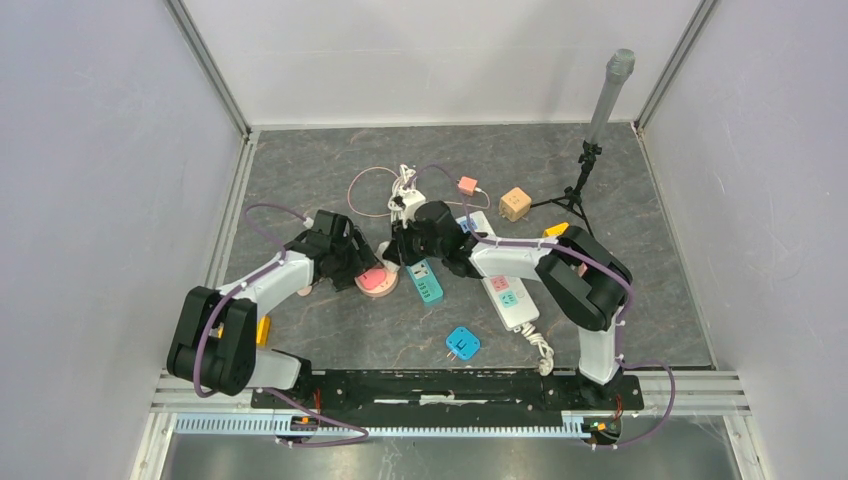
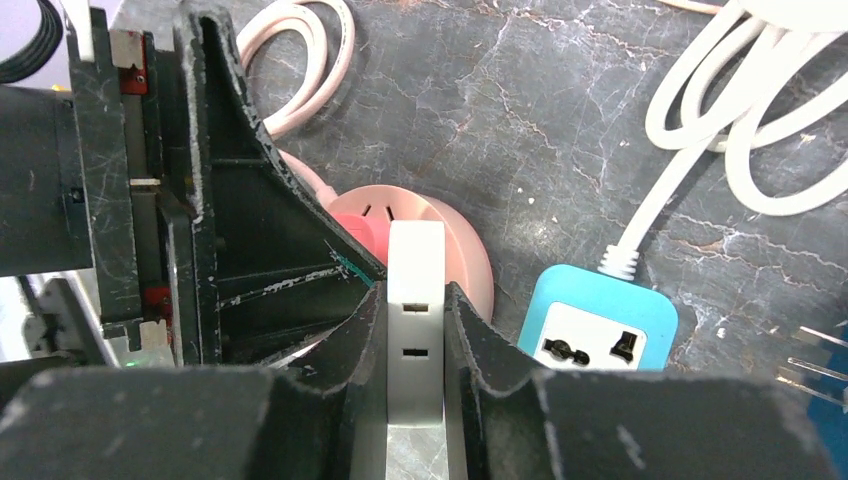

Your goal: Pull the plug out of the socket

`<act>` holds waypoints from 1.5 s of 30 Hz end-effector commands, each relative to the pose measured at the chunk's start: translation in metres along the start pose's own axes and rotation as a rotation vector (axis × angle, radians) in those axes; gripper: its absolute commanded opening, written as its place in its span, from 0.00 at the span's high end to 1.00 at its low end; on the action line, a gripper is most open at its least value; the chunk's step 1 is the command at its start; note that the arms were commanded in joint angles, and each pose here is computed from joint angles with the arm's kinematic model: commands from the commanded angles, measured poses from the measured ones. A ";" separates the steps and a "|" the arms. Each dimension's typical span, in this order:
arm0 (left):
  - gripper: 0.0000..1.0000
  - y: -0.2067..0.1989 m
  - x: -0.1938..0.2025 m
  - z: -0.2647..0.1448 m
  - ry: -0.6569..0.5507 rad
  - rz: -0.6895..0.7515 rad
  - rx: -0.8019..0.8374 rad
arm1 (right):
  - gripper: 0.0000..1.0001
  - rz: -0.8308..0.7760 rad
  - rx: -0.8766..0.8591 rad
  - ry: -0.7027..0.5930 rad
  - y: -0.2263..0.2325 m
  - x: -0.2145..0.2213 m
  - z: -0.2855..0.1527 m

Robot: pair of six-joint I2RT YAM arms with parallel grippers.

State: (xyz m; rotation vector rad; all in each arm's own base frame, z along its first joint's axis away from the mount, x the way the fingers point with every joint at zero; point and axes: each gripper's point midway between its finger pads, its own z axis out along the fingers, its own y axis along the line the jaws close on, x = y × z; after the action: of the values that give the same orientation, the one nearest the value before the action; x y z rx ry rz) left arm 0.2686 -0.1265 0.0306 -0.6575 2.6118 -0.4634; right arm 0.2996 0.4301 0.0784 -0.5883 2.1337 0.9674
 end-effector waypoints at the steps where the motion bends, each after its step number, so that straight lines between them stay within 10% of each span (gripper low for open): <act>1: 0.81 0.070 0.029 0.008 0.073 0.022 -0.264 | 1.00 -0.114 -0.084 -0.140 0.043 -0.054 -0.010; 29: 0.90 0.069 0.030 0.008 0.070 0.048 -0.263 | 1.00 0.393 -0.680 -0.267 0.089 -0.093 -0.072; 45: 0.74 0.001 -0.010 -0.016 -0.009 0.051 -0.052 | 1.00 0.162 -0.133 -0.325 0.001 -0.094 -0.089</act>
State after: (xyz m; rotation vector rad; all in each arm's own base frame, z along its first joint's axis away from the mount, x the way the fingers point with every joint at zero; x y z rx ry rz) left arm 0.2673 -0.1231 0.0336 -0.6557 2.6225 -0.4254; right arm 0.3079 0.3974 0.1888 -0.2788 1.8674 1.4420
